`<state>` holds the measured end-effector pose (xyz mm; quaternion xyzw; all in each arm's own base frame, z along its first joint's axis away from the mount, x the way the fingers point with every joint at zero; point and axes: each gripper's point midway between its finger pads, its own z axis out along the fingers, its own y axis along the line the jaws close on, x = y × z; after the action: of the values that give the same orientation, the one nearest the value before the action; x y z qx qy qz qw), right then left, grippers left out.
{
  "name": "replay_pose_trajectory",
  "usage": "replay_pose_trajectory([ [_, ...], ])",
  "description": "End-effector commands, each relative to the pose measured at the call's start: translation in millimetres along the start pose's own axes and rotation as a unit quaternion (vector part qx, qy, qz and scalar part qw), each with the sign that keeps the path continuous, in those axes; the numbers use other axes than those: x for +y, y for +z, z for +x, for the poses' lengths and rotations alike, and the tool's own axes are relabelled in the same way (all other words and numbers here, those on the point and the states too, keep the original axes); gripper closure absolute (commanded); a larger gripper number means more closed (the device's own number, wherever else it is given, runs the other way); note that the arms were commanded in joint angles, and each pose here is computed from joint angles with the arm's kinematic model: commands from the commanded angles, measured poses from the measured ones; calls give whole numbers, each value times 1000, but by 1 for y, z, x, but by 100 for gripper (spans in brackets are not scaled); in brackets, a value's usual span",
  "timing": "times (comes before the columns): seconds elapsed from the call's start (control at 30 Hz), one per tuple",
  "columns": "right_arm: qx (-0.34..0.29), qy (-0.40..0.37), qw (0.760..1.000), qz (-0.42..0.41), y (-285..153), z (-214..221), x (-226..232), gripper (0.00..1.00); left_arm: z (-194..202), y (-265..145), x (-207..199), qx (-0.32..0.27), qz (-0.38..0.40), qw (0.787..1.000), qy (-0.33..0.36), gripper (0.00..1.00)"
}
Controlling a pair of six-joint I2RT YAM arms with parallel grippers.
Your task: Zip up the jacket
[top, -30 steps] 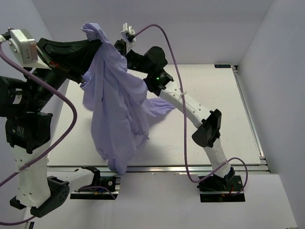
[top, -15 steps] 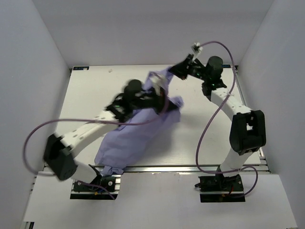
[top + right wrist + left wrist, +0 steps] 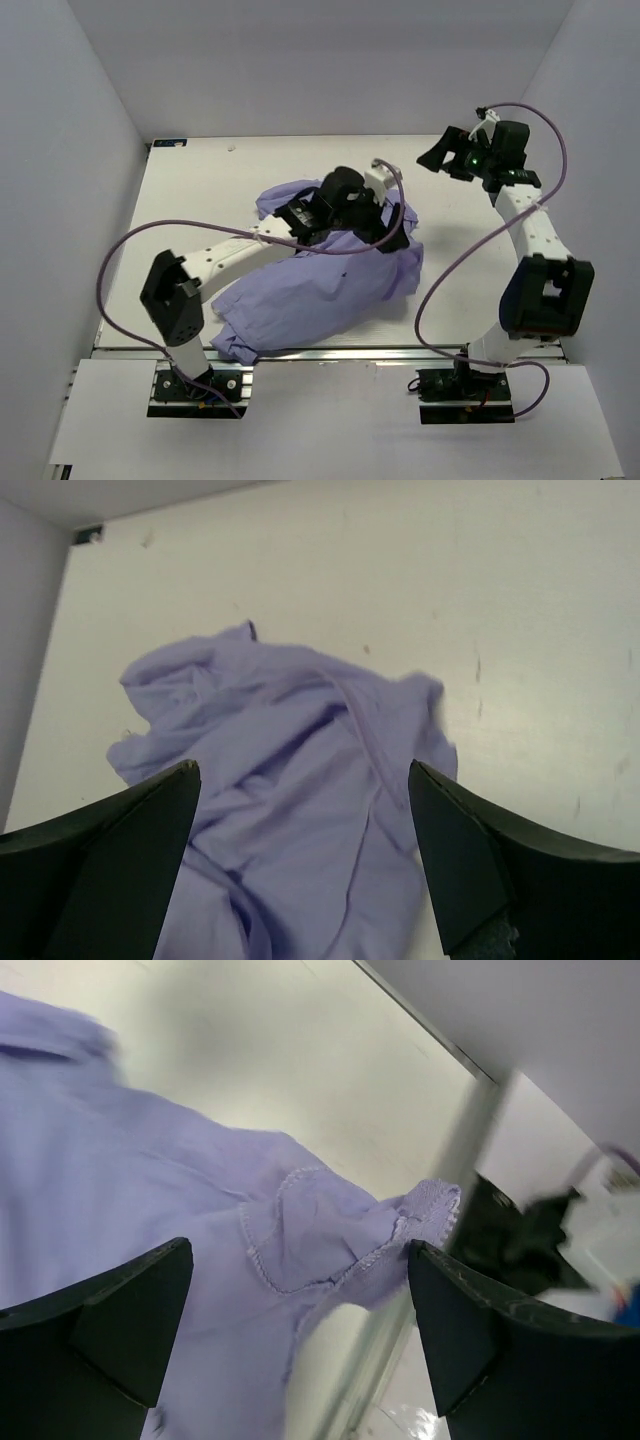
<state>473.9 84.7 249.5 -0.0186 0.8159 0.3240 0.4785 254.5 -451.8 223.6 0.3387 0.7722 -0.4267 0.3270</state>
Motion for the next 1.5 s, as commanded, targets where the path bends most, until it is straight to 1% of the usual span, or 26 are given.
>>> replay_pose_trajectory([
  [0.0, 67, 59, 986, 141, -51, 51, -15, 11, -59, -66, 32, -71, -166, 983, 36, 2],
  [0.03, 97, 84, 979, 160, -57, 91, -24, 11, -64, -74, 41, -75, -183, 980, 32, 2],
  [0.07, 83, 85, 980, 159, -71, 95, -15, 11, -71, -90, 68, -79, -219, 972, 17, 2],
  [0.17, 80, 96, 978, 167, -91, 129, -12, 10, -85, -106, 94, -69, -186, 980, 20, 2],
  [0.3, 76, 82, 979, 171, -112, 131, -1, 11, -68, -88, 79, -15, -78, 987, 140, 2],
  [0.37, 67, 71, 983, 156, -121, 131, 10, 11, -71, -85, 81, -24, -82, 986, 143, 2],
  [0.47, 73, 71, 983, 154, -132, 140, 19, 11, -83, -85, 112, -39, -163, 978, 123, 2],
  [0.53, 102, 78, 979, 160, -137, 159, 19, 11, -87, -80, 131, -38, -200, 972, 118, 2],
  [0.6, 151, 100, 968, 173, -147, 194, 17, 11, -91, -68, 171, -34, -274, 955, 108, 2],
  [0.67, 179, 114, 962, 173, -152, 220, 24, 11, -93, -45, 200, -19, -294, 949, 111, 2],
  [0.73, 202, 130, 952, 191, -158, 251, 17, 11, -96, -23, 205, -10, -267, 954, 137, 2],
  [0.77, 194, 131, 953, 191, -159, 255, 17, 11, -84, 2, 210, 4, -233, 962, 143, 2],
  [0.8, 192, 141, 952, 193, -158, 261, 15, 11, -102, 8, 205, -16, -216, 963, 161, 2],
  [0.87, 212, 159, 946, 187, -156, 284, 11, 11, -99, 37, 197, -22, -148, 972, 179, 2],
  [0.93, 221, 183, 940, 184, -149, 298, 8, 11, -98, 50, 189, -33, -106, 975, 194, 2],
  [0.97, 216, 189, 940, 182, -146, 299, 7, 11, -108, 56, 188, -58, -99, 972, 204, 2],
  [1.03, 198, 198, 947, 161, -135, 299, 7, 11, -107, 70, 195, -78, -92, 973, 198, 2],
  [1.1, 188, 196, 949, 160, -130, 296, 5, 14, -95, 89, 208, -81, -91, 977, 178, 2],
  [1.2, 181, 173, 950, 185, -125, 290, -8, 28, -93, 103, 221, -91, -99, 978, 161, 2],
  [1.23, 182, 166, 947, 205, -124, 290, -18, 45, -81, 111, 231, -80, -110, 979, 152, 3],
  [1.27, 179, 160, 948, 208, -121, 285, -20, 53, -75, 114, 236, -75, -115, 979, 149, 10],
  [1.3, 186, 160, 945, 218, -118, 287, -26, 71, -69, 116, 241, -71, -121, 979, 147, 18],
  [1.33, 181, 155, 947, 215, -112, 283, -28, 78, -60, 116, 254, -67, -148, 977, 139, 38],
  [1.4, 182, 143, 949, 214, -104, 272, -31, 88, -53, 113, 267, -61, -176, 974, 130, 52],
  [1.43, 198, 146, 944, 220, -100, 277, -36, 94, -55, 107, 277, -63, -210, 967, 127, 73],
  [1.47, 201, 144, 942, 225, -96, 274, -39, 95, -50, 105, 283, -58, -227, 964, 123, 81],
])
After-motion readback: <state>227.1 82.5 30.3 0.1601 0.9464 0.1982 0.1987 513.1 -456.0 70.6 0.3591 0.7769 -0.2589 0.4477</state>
